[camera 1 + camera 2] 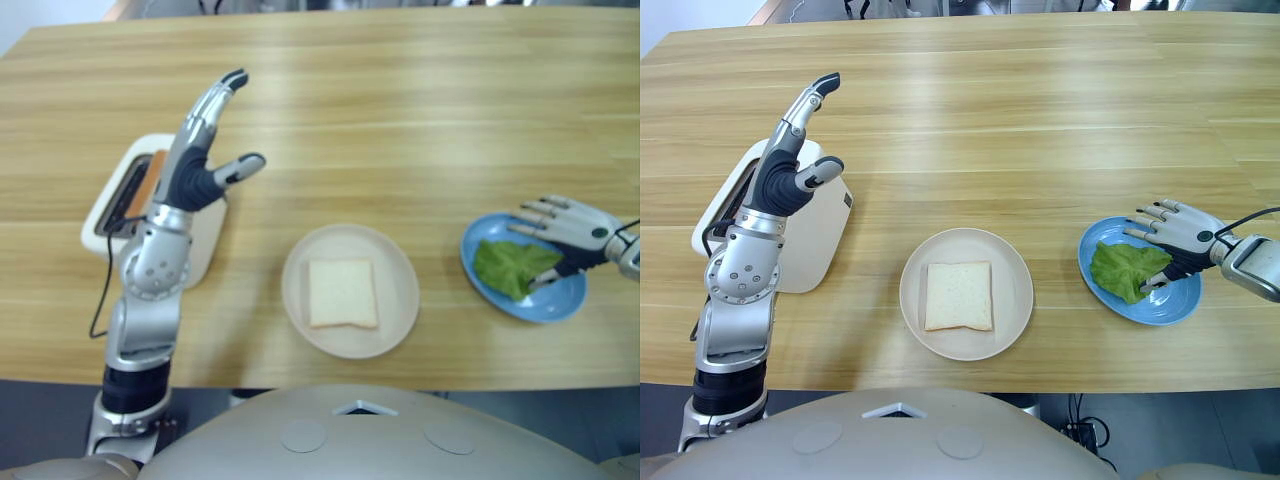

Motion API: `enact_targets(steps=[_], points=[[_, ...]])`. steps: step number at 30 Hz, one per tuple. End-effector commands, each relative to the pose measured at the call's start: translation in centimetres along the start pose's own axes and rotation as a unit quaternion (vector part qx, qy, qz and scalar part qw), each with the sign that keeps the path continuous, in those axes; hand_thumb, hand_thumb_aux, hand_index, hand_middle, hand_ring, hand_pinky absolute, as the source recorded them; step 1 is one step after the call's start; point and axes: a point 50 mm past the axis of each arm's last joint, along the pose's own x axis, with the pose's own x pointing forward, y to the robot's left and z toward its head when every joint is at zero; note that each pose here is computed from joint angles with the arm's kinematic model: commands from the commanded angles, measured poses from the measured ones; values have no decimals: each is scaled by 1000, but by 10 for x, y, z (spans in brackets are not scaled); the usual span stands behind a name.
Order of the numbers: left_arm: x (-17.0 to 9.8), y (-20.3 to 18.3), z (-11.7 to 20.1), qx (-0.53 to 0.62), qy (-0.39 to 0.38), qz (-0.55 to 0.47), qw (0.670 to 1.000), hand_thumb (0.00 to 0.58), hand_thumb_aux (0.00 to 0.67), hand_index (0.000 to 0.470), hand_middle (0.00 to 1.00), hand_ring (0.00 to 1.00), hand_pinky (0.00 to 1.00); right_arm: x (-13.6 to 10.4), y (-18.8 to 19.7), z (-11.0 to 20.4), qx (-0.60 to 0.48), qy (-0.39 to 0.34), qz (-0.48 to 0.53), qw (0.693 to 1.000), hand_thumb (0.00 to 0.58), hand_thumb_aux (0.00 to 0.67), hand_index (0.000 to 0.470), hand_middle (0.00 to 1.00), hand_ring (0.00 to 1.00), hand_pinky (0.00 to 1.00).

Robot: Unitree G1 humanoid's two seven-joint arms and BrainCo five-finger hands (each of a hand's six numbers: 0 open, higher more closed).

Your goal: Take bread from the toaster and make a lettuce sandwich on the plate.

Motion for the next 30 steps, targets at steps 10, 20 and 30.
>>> enact_targets(steps=[10, 20, 30], points=[[-2, 2, 0, 5, 7, -3, 1000, 0, 0, 0, 0, 0, 0, -7, 13, 15, -11, -58, 8, 998, 0, 0, 0, 0, 0, 0], [-2, 1, 0, 3, 7, -8, 1000, 0, 0, 0, 0, 0, 0, 14, 4, 27, 3, -52, -22, 998, 0, 0, 0, 0, 0, 0], [-3, 2, 1, 4, 5, -15, 1000, 0, 0, 0, 0, 0, 0, 19, 13, 39, 4, -65, -18, 998, 0, 0, 0, 0, 0, 0]])
